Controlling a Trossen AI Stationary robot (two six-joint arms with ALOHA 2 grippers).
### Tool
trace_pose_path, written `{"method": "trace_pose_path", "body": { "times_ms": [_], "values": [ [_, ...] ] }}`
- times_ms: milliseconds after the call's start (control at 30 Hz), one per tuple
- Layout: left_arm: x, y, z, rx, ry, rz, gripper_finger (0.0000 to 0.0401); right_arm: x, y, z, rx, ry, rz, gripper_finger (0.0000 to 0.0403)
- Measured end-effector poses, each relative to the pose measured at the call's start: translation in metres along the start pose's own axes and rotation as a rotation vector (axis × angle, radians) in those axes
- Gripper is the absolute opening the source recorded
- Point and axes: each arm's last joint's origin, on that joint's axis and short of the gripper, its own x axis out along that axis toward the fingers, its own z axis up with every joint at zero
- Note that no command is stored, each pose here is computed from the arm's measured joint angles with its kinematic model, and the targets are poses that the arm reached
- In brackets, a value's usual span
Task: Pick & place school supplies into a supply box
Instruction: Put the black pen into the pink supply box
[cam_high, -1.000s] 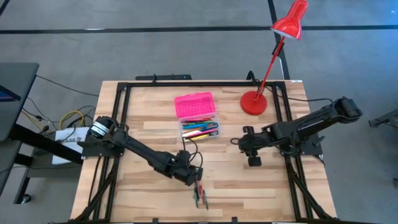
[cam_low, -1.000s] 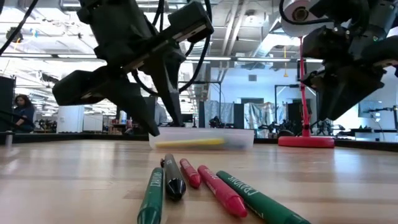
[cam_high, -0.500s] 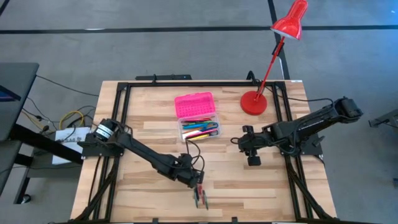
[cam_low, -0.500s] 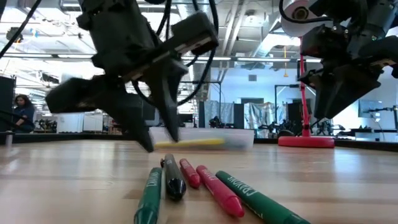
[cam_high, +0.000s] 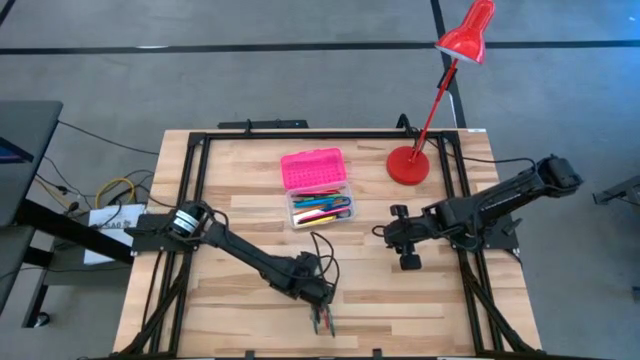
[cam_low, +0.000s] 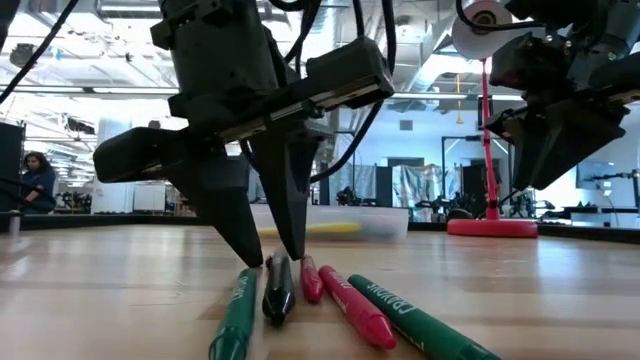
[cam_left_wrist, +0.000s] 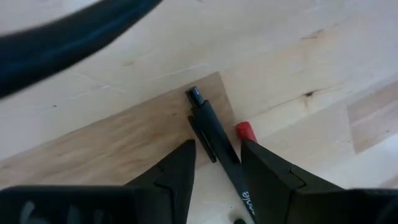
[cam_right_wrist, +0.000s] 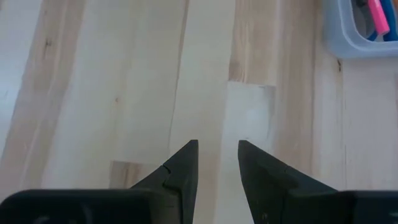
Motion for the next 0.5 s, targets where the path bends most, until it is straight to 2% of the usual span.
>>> {"method": "trace_pose_path", "body": {
  "times_ms": [200,500],
  "values": [
    [0.0,0.006,0.002,0.085,0.034,0.068,0.0128,0.0,0.003,0.0,-0.003,-0.001,0.003,0.0107],
    [0.002,0.011,0.016,0.138,0.036,0.13,0.0128,0.0,0.004,0.002,0.047,-0.02,0.005,0.0107]
  ]
}}
